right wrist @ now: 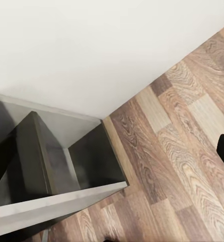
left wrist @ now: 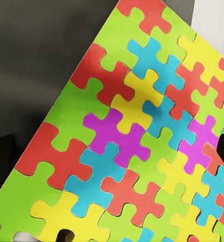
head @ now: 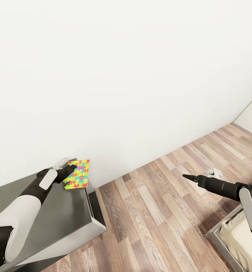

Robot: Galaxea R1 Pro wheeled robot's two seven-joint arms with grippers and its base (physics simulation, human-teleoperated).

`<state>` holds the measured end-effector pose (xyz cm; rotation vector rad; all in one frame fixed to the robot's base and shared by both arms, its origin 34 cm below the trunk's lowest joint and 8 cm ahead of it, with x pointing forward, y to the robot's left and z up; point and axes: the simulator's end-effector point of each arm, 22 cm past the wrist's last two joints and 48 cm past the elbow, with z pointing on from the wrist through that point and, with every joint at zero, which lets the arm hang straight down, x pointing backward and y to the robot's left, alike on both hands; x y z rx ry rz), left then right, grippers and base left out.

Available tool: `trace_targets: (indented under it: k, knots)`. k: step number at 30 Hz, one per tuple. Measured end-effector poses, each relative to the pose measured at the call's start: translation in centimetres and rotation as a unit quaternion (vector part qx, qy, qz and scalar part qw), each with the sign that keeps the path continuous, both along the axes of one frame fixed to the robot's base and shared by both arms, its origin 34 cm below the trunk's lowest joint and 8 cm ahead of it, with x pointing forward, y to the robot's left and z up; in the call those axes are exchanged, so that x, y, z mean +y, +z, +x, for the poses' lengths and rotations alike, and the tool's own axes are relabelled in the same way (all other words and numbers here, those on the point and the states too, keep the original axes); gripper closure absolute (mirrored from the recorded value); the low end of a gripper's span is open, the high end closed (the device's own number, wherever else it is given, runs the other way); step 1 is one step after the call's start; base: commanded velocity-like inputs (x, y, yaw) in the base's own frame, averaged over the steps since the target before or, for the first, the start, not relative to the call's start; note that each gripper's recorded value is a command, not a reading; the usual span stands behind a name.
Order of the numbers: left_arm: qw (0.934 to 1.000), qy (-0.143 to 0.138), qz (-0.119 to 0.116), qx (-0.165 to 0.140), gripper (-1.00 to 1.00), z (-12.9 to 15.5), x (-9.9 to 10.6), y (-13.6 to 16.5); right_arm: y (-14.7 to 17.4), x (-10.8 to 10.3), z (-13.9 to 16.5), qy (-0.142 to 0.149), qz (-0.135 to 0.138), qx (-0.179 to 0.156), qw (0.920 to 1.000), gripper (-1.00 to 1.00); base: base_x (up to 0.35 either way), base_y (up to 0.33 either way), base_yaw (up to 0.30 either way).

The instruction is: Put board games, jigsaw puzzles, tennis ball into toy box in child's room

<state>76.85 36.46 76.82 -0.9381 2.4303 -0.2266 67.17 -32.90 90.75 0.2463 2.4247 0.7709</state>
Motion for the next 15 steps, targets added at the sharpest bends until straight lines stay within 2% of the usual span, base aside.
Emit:
trace_targets:
  k: [15]
  knots:
    - [1.0000, 0.000, 0.000, -0.001, -1.00, 0.07, 0.00, 0.07, -0.01, 0.03, 0.00, 0.000, 0.000, 0.000, 1.0000, -1.00, 0.000, 0.000, -0.011]
